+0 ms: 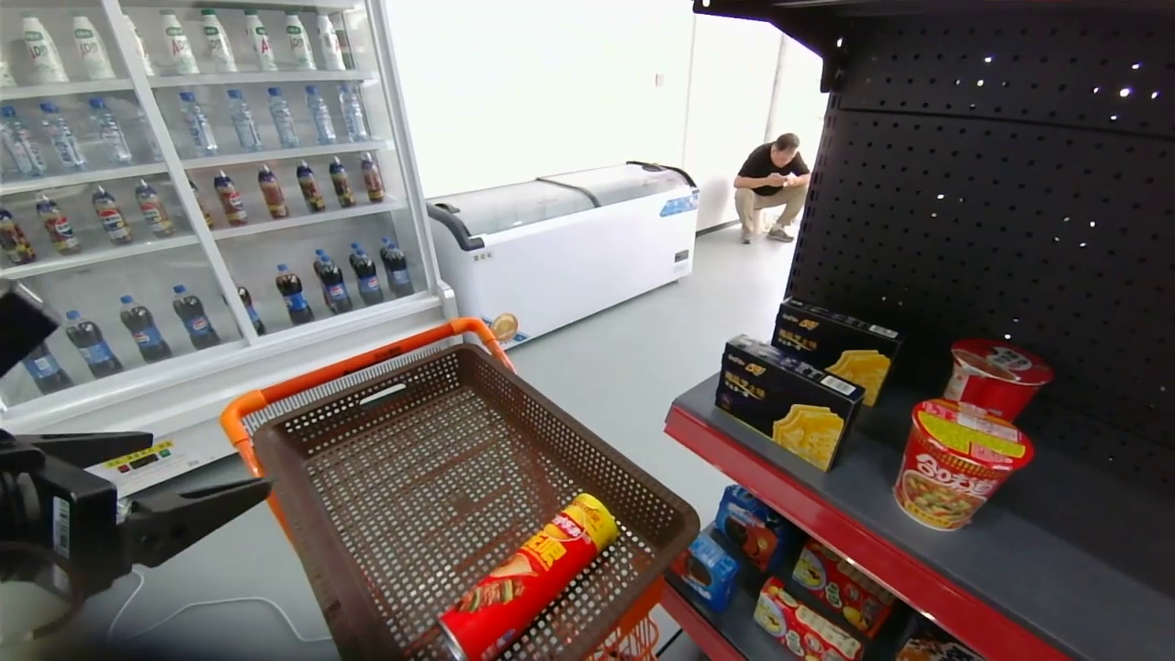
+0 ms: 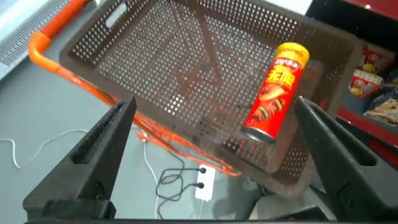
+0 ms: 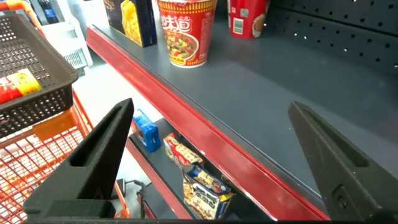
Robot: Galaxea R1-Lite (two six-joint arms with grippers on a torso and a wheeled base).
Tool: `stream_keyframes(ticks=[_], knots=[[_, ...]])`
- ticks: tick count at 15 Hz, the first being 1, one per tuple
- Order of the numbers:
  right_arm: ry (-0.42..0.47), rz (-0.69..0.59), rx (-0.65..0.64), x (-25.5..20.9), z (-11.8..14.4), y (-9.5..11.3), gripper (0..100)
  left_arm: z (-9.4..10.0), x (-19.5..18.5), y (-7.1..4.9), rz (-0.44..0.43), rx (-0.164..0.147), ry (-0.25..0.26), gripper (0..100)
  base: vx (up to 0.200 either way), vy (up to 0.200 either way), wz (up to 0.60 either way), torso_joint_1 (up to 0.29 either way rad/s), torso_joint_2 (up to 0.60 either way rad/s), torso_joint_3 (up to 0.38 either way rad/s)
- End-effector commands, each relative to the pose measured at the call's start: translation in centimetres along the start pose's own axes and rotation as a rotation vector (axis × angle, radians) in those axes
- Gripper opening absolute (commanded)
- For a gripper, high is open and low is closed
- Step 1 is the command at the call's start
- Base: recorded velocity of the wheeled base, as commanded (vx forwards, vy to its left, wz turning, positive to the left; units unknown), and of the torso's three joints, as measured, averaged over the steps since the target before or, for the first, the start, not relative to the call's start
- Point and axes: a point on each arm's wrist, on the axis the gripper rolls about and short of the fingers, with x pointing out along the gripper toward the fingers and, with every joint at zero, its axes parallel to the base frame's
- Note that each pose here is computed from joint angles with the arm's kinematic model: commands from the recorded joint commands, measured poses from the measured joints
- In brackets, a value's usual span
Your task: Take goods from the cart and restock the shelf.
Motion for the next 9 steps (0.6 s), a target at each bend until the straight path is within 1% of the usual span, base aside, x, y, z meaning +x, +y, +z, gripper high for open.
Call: stream_keyframes(ticks=[1,2,3,4,5,6,7,8,9], knots=[[0.0,0.0,0.0,0.0,0.0,0.0,100,-1.1,0.3,-0.1,-0.002,-0.004,0.033,100,0.0,0.0,0.0,0.0,0.0,0.0],[0.0,0.0,0.0,0.0,0.0,0.0,100,-1.1,0.3,-0.1,-0.002,-0.003,0.034,100,0.0,0.0,0.0,0.0,0.0,0.0],[0.0,0.0,0.0,0.0,0.0,0.0,100,-1.5,0.6,-0.1,-0.007,-0.004,0.063,100,0.0,0.0,0.0,0.0,0.0,0.0],[0.0,0.0,0.0,0.0,0.0,0.0,100,-1.4,0.7,-0.2,-0.014,0.001,0.095,100,0.0,0.0,0.0,0.0,0.0,0.0],[0.0,0.0,0.0,0.0,0.0,0.0,100,-1.3,0.9,-0.4,-0.037,0.023,0.14,100,0.0,0.0,0.0,0.0,0.0,0.0],[0.0,0.0,0.0,0.0,0.0,0.0,100,-1.3,1.1,-0.6,-0.057,0.037,0.173,100,0.0,0.0,0.0,0.0,0.0,0.0],[0.0,0.0,0.0,0.0,0.0,0.0,100,-1.3,1.8,-0.8,-0.125,0.042,0.206,100,0.0,0.0,0.0,0.0,0.0,0.0],[0.0,0.0,0.0,0.0,0.0,0.0,100,-1.4,1.9,-0.9,-0.15,0.042,0.21,100,0.0,0.0,0.0,0.0,0.0,0.0],[0.0,0.0,0.0,0.0,0.0,0.0,100,-1.4,3.3,-1.2,-0.241,0.092,0.247,100,0.0,0.0,0.0,0.0,0.0,0.0]])
